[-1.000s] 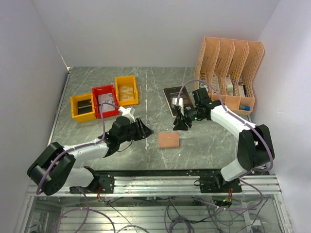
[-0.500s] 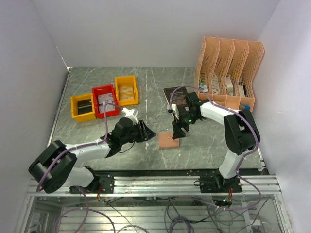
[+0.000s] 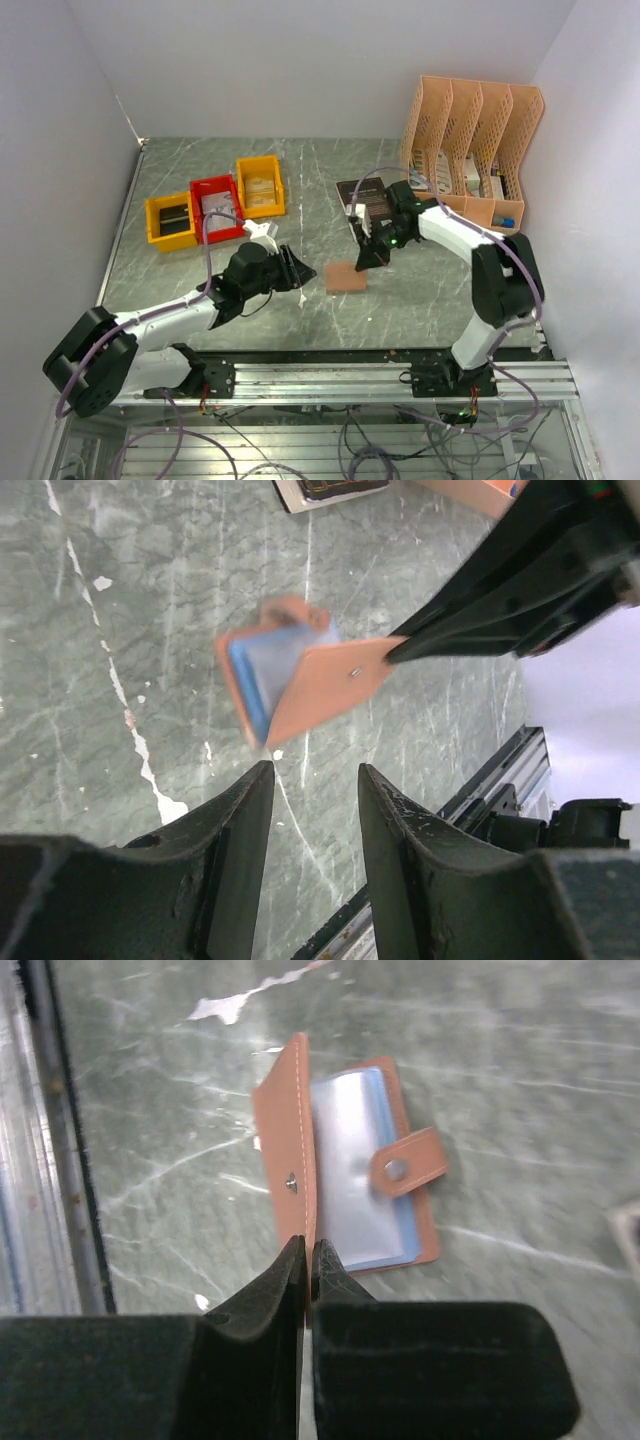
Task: Put the credit cards into the card holder
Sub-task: Open the card holder at the center of the board.
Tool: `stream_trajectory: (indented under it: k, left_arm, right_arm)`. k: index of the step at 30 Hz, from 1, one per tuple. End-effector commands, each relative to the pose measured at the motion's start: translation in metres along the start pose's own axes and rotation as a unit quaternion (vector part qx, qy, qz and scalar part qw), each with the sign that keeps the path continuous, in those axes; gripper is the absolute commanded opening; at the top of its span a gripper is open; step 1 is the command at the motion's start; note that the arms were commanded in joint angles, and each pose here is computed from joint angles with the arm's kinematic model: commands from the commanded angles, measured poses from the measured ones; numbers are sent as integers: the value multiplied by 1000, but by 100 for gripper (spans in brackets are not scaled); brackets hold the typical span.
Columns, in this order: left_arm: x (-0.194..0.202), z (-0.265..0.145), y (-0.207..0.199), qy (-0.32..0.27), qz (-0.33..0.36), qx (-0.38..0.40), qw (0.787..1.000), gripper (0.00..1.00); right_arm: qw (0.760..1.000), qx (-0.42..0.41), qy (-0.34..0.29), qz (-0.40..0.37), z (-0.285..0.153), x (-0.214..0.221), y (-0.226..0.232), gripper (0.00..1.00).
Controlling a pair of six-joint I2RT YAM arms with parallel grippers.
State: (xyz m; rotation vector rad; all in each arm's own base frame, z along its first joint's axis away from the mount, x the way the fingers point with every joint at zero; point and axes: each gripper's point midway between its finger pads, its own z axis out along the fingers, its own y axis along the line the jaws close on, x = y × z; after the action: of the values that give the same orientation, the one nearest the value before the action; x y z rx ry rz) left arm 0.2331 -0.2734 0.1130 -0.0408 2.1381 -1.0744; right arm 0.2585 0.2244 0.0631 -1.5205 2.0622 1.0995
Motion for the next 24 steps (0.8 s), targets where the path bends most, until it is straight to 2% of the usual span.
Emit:
stream_trajectory:
  k: [1,3,5,12,15,20,24]
  left_arm:
    - [-11,-5,5,-19,22,-28,999,50]
    - [-16,-5,3,-25,27,-30,999,50]
    - [-19,-4,2,-29,28,-32,999,50]
    - [-21,2,1,-30,25,-34,999,51]
    - [-21,2,2,-29,24,-35,999,50]
    - [-18,-2,0,-26,20,-27,999,51]
    - [-10,0,3,-16,10,-23,1000,51]
  right_arm:
    - [983,170,-46,-44,-53,-35,-34,0]
    - [972,220,-58,-52,-68,-38,-39,0]
    - [969,231,-62,-57,-70,-35,-36,0]
    - [984,158,-7,-87,-22,0,-6,0]
    - [985,145,20,-95,-1,6,-2,0]
    - [989,64,40,-125,30,6,33,0]
    - [990,39,33,-129,33,6,43,17]
